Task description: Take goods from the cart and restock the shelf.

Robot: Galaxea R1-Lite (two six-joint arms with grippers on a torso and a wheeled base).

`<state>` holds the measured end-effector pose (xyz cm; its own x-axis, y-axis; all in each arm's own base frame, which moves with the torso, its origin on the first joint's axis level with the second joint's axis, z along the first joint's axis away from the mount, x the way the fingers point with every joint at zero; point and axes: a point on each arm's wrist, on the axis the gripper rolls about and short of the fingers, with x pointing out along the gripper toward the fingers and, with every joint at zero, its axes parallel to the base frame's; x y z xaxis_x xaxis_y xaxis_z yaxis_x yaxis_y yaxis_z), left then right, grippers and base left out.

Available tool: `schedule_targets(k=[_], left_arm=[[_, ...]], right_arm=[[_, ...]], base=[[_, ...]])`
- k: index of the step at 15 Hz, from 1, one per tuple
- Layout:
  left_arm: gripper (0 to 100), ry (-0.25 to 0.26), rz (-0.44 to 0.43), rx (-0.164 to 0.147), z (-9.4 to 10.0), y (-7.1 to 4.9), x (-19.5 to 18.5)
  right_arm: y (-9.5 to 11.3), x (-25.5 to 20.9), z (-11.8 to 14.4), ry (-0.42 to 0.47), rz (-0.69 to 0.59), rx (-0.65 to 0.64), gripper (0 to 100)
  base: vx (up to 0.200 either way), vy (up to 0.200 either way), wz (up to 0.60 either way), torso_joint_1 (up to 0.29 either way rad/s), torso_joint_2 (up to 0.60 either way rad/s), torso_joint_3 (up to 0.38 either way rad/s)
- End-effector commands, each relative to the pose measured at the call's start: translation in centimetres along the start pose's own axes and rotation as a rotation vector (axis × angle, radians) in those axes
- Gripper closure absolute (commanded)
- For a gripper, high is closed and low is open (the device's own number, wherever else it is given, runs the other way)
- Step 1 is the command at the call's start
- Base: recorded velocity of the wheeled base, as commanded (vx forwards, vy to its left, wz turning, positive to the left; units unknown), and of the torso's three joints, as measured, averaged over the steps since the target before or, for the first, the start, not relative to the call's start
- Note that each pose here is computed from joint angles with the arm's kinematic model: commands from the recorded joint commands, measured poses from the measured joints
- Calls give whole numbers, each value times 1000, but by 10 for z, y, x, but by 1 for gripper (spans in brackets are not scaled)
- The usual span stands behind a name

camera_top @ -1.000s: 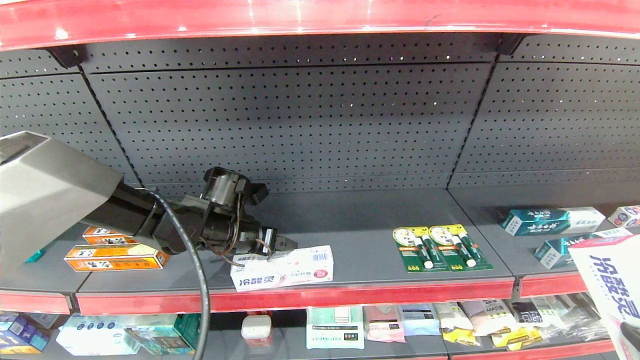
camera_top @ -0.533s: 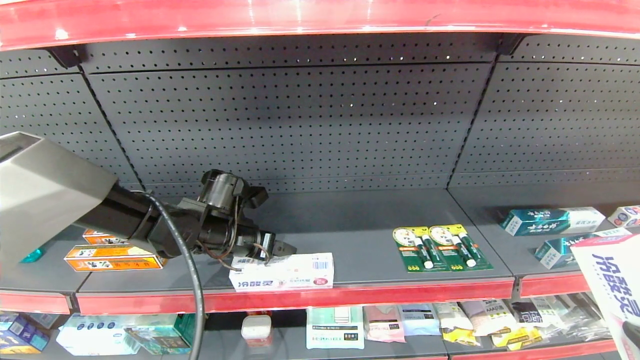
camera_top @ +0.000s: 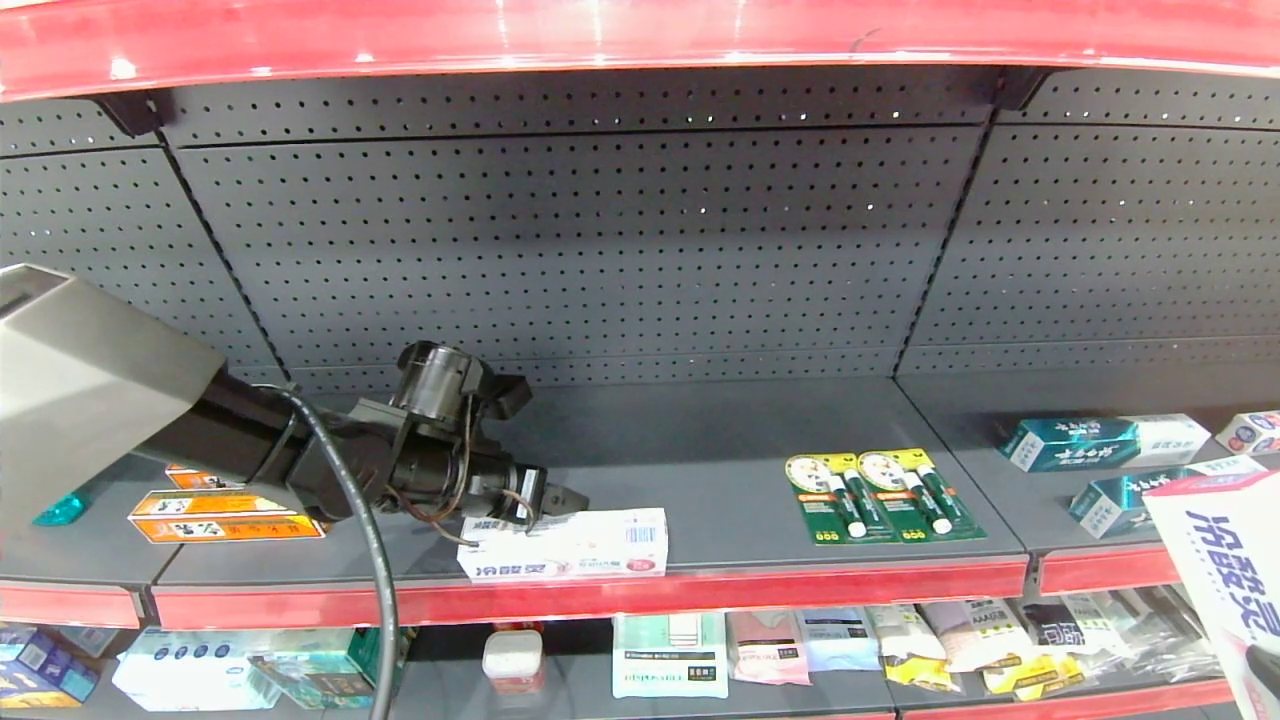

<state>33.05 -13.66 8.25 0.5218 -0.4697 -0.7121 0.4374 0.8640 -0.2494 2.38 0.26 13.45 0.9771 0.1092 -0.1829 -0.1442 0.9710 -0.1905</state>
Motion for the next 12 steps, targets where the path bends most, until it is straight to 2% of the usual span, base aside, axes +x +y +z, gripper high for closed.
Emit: schedule_targets(k=[1, 4, 6, 8, 9, 12], left_arm=[[0, -17, 37, -24, 0, 10, -9], [0, -62, 57, -39, 3, 19, -17], [0, -119, 60, -65, -1, 18, -25], [0, -191, 84, -68, -6, 20, -33], [0, -211, 84, -73, -10, 18, -42], [0, -229, 100, -105, -24, 18, -69]], right_arm=[[0, 0, -1, 1, 2, -1, 100], [1, 0, -4, 9, 2, -3, 100], [1, 0, -5, 8, 5, -5, 100], [1, 0, -6, 10, 3, -5, 100], [1, 0, -6, 11, 5, -5, 100], [2, 0, -9, 22, 9, -3, 100]], base=[[0, 0, 0, 0, 0, 0], [0, 0, 0, 0, 0, 0], [0, 0, 0, 0, 0, 0], [0, 0, 0, 0, 0, 0], [0, 0, 0, 0, 0, 0], [0, 0, 0, 0, 0, 0]])
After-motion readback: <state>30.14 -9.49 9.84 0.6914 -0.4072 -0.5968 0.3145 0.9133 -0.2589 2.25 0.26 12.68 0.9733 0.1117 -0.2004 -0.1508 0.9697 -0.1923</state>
